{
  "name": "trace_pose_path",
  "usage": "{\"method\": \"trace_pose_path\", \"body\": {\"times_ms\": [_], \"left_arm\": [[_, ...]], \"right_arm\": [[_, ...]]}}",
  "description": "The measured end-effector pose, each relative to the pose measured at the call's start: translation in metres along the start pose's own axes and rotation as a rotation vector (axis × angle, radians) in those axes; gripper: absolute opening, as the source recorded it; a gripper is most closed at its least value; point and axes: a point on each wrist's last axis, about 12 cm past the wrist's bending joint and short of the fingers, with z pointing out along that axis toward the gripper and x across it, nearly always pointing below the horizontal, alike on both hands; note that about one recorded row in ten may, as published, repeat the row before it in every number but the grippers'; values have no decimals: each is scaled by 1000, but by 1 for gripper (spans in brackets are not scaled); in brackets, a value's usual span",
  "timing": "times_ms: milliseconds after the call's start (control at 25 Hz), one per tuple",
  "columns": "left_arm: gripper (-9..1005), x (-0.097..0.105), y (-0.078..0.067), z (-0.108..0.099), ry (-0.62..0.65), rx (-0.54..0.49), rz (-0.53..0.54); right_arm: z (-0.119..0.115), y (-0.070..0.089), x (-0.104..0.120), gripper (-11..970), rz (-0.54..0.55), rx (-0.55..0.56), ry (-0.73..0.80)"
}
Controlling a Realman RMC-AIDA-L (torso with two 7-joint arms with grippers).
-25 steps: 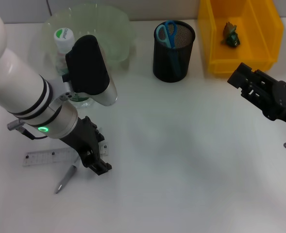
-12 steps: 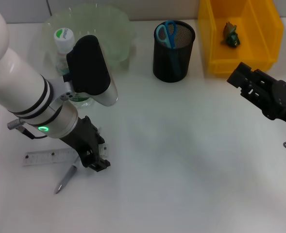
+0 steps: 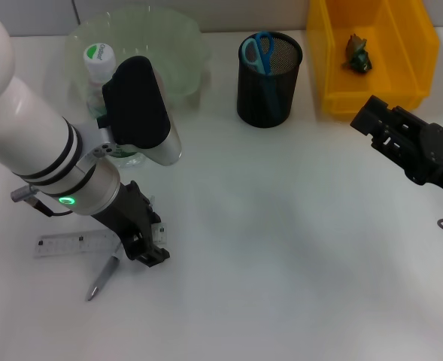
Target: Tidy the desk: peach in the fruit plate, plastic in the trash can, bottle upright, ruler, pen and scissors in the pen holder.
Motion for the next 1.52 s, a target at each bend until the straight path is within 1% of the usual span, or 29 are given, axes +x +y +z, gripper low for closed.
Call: {"method": "trace_pose_path", "body": {"times_ms": [800, 1160, 1520], "left_arm": [[406, -1, 1, -1, 6, -5, 0], [407, -3, 1, -4, -3, -11, 2], [404, -15, 2, -18, -50, -52, -1]], "right_arm": [[1, 0, 0, 544, 0, -1, 0], [0, 0, -1, 546, -1, 2, -4], [0, -1, -1, 548, -4, 4, -7]]}}
